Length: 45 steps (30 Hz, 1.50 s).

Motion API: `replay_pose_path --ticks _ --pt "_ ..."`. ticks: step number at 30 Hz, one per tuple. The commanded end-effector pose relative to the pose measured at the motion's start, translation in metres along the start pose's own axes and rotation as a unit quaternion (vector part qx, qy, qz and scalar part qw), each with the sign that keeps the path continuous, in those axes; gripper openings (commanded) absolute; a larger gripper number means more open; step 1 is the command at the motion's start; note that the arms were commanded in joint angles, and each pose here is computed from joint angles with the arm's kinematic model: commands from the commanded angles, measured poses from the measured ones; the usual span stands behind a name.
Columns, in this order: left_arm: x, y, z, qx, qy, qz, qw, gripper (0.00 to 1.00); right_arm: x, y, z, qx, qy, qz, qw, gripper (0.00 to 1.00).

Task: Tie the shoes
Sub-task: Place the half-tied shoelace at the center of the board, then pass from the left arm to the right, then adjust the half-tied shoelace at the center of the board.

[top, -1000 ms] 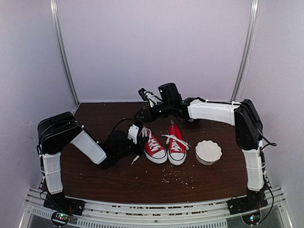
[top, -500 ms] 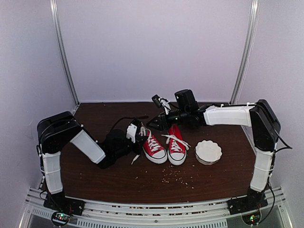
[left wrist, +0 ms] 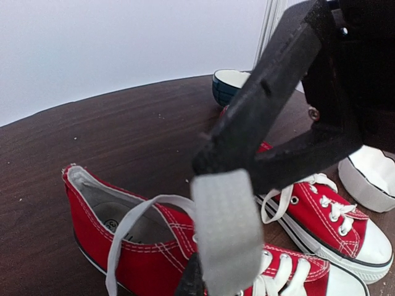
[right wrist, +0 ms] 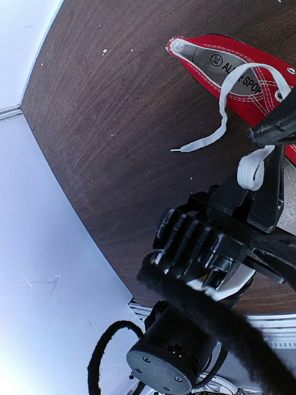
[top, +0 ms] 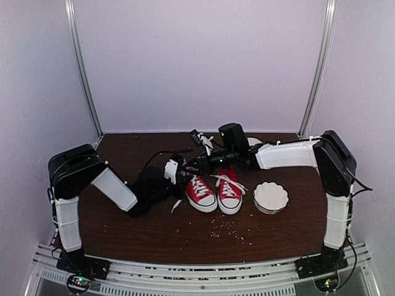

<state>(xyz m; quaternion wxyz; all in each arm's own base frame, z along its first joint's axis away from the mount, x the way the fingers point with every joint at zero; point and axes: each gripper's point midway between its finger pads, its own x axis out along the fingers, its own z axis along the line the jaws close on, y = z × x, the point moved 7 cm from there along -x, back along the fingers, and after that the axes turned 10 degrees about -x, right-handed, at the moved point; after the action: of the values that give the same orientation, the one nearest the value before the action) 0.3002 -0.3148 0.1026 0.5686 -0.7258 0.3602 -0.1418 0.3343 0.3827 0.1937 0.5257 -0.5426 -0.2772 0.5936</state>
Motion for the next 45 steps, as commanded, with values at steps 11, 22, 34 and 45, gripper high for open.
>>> replay_pose_path --ticks 11,22,34,45 --pt "0.006 -0.009 -0.002 0.004 0.007 -0.016 1.000 0.00 0.008 -0.011 -0.008 0.001 0.024 -0.022 0.999 0.07" --pt "-0.040 -0.029 -0.014 0.033 0.048 0.022 0.998 0.56 -0.002 -0.009 -0.009 -0.005 0.031 -0.017 0.999 0.00" --pt "-0.078 -0.028 0.083 -0.084 -0.112 0.201 0.970 0.60 0.003 -0.002 -0.008 -0.006 0.010 -0.004 1.000 0.00" --pt "-0.026 -0.011 0.099 0.028 -0.090 0.389 0.916 0.58 0.003 0.004 -0.006 -0.002 0.005 -0.001 1.000 0.00"
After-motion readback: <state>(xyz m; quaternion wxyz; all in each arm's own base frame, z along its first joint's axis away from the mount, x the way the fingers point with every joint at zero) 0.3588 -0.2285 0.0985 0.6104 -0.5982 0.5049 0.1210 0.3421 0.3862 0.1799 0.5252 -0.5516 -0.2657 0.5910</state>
